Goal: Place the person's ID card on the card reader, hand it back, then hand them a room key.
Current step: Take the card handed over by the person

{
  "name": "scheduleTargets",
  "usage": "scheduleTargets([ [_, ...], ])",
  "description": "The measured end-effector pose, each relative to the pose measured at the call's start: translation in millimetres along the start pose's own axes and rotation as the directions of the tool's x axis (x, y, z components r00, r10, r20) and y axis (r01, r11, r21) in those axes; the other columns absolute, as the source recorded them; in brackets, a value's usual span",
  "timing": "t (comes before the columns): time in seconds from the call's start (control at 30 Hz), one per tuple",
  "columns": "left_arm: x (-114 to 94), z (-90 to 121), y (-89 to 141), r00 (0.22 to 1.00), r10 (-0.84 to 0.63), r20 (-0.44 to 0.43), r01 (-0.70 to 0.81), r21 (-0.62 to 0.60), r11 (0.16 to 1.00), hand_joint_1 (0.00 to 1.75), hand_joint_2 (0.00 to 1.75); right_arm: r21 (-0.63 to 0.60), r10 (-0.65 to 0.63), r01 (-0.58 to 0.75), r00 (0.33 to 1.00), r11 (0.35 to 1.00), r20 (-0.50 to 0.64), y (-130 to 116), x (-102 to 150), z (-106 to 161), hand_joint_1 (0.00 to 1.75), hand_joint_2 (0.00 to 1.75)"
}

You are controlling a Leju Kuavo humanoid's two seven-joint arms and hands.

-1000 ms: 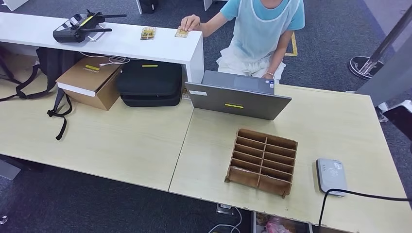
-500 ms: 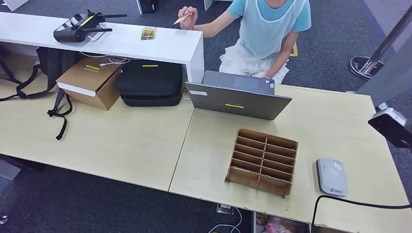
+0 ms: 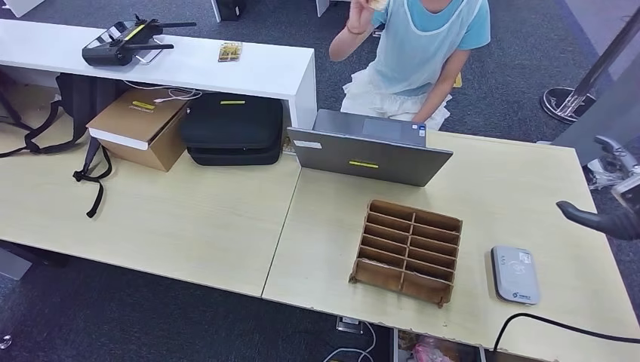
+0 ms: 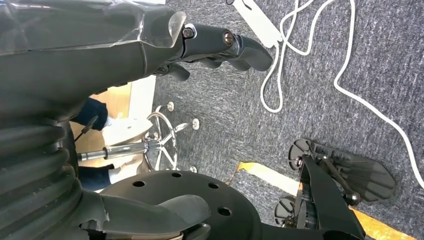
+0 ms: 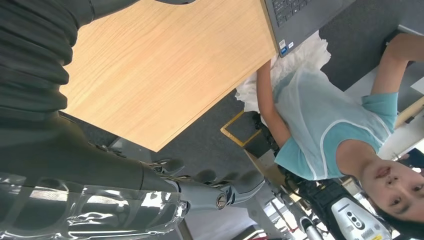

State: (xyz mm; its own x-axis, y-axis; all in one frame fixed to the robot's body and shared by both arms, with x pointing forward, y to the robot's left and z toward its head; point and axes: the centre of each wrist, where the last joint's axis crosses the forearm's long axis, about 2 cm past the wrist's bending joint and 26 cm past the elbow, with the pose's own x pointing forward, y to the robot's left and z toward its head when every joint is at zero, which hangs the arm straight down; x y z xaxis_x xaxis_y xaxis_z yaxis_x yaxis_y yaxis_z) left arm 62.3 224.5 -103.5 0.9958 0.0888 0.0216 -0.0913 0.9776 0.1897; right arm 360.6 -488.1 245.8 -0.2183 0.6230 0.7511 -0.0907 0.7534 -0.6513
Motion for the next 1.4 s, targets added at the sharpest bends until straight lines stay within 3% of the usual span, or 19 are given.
scheduleTargets([
  [0.17,0,0,0,1.0,0.0,0.0,0.0,0.0,1.0,0.0,1.75,-0.039,0.024,-0.024,1.0,0.999,-0.003,-2,1,-3,0.0,1.75],
  [0.3,0,0,-1,1.0,-0.002,0.001,0.002,-0.001,1.0,0.0,1.75,-0.162,0.199,-0.198,0.98,0.967,-0.006,-3,6,-10,0.0,1.75],
  [0.37,1,1,-1,1.0,-0.004,0.003,0.004,-0.002,1.0,0.0,1.75,-0.241,0.36,-0.355,0.933,0.903,-0.027,-1,12,-16,0.0,1.75],
  [0.47,1,1,-2,1.0,-0.011,0.006,0.011,-0.002,1.0,0.0,1.75,-0.335,0.579,-0.562,0.813,0.756,-0.057,9,22,-24,0.0,1.75],
  [0.73,2,1,-3,1.0,-0.026,0.014,0.026,-0.001,1.0,0.0,1.75,-0.441,0.822,-0.741,0.57,0.507,-0.013,51,43,-45,0.0,1.75],
  [0.9,2,1,-3,0.999,-0.028,0.015,0.028,-0.001,1.0,0.0,1.75,-0.444,0.842,-0.748,0.538,0.493,0.028,66,54,-66,0.0,1.75],
  [1.23,2,1,-3,0.999,-0.033,0.016,0.033,-0.001,0.999,0.0,1.75,-0.457,0.82,-0.712,0.568,0.533,0.072,79,65,-102,0.01,1.75],
  [1.27,2,1,-3,0.999,-0.034,0.017,0.034,0.0,0.999,0.0,1.75,-0.461,0.819,-0.708,0.57,0.534,0.073,80,65,-103,0.14,1.75],
  [1.3,2,1,-3,0.999,-0.035,0.017,0.035,0.0,0.999,0.0,1.75,-0.464,0.817,-0.706,0.571,0.535,0.074,80,65,-104,0.48,1.75],
  [1.37,2,1,-3,0.999,-0.036,0.017,0.036,0.0,0.999,0.0,1.75,-0.468,0.815,-0.702,0.574,0.537,0.074,81,65,-105,1.34,1.75],
  [1.4,2,1,-3,0.999,-0.036,0.018,0.036,0.0,0.999,0.0,1.75,-0.469,0.814,-0.7,0.576,0.538,0.074,81,65,-106,1.64,1.75],
])
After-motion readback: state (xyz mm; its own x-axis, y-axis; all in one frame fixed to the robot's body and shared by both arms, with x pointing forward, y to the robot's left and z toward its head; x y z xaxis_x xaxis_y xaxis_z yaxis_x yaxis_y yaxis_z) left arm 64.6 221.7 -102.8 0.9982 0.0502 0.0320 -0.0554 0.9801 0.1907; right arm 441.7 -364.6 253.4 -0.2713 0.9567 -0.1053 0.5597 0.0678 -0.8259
